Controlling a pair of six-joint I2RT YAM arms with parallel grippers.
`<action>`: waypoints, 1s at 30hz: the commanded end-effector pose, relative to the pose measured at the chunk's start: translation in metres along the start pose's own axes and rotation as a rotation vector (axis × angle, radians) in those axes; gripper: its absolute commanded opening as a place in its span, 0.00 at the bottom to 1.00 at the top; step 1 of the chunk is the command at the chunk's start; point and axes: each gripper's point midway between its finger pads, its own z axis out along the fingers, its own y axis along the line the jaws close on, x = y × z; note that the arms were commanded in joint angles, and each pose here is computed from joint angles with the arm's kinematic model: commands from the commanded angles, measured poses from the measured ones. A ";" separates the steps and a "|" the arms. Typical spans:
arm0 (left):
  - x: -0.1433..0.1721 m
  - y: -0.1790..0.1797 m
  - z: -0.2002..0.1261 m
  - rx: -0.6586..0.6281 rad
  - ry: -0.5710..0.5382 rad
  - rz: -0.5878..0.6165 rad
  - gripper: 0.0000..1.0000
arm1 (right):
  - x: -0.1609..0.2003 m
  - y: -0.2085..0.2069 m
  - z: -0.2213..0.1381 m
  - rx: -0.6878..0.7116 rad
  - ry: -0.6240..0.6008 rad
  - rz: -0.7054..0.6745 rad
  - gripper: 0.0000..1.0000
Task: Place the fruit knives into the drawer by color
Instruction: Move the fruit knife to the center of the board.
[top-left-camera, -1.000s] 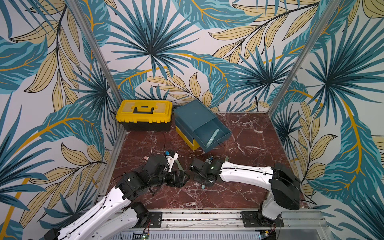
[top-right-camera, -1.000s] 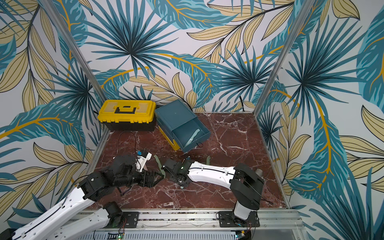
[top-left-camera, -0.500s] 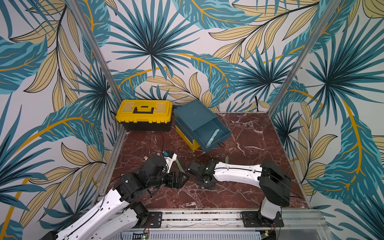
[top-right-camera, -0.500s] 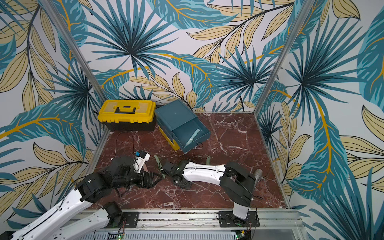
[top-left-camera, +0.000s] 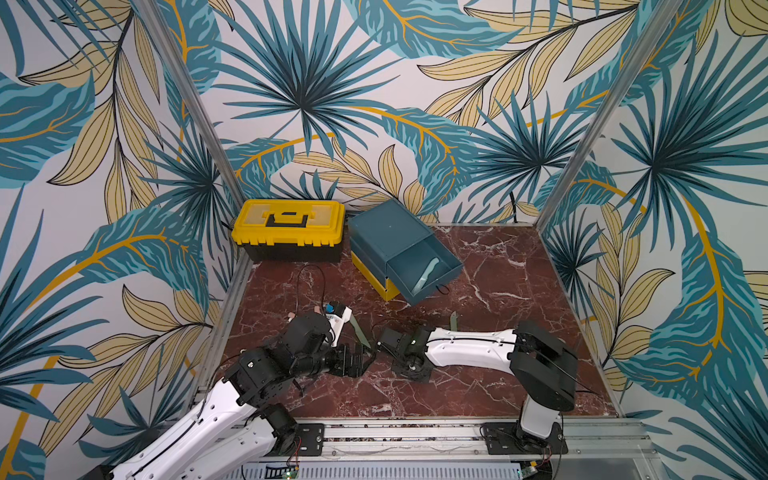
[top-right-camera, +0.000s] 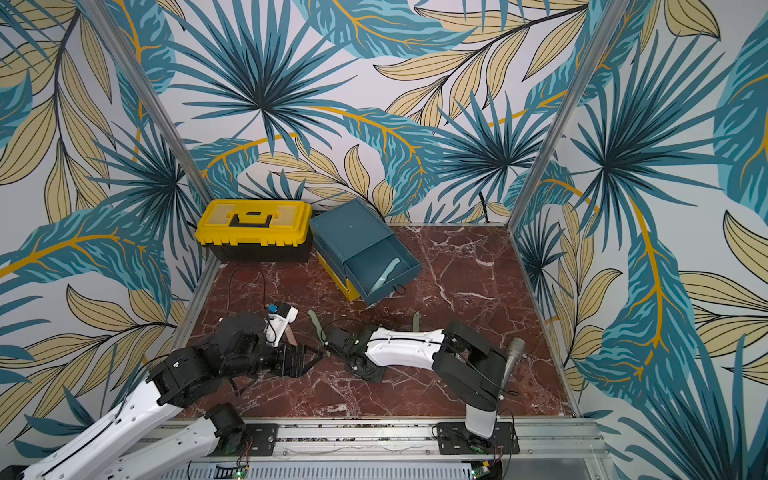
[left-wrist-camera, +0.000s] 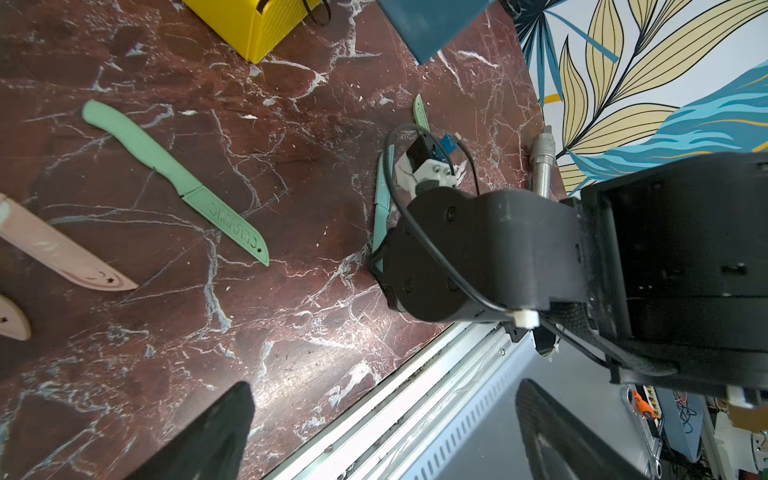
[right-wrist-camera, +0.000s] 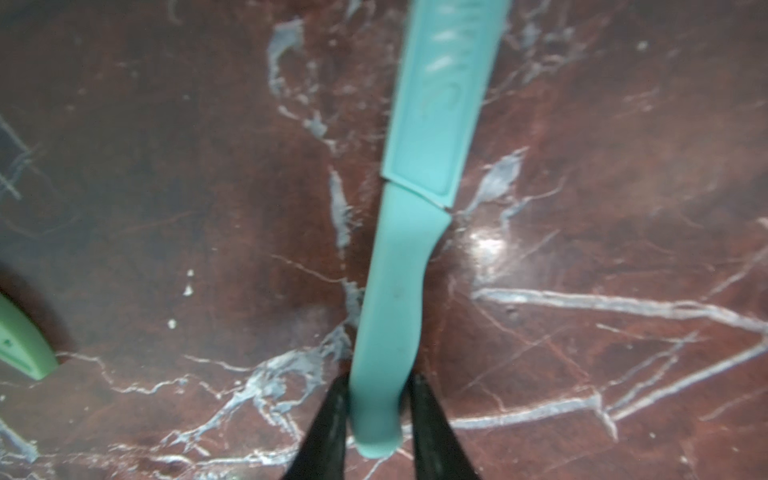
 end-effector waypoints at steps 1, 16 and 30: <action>-0.008 -0.007 -0.009 0.016 -0.038 0.005 1.00 | 0.000 -0.036 0.023 0.115 -0.006 -0.020 0.20; -0.012 -0.011 -0.005 0.038 -0.046 -0.004 1.00 | -0.005 -0.144 0.012 0.209 -0.028 0.073 0.18; -0.024 -0.034 0.017 0.085 -0.009 0.034 1.00 | -0.037 -0.202 0.007 0.229 -0.023 0.139 0.19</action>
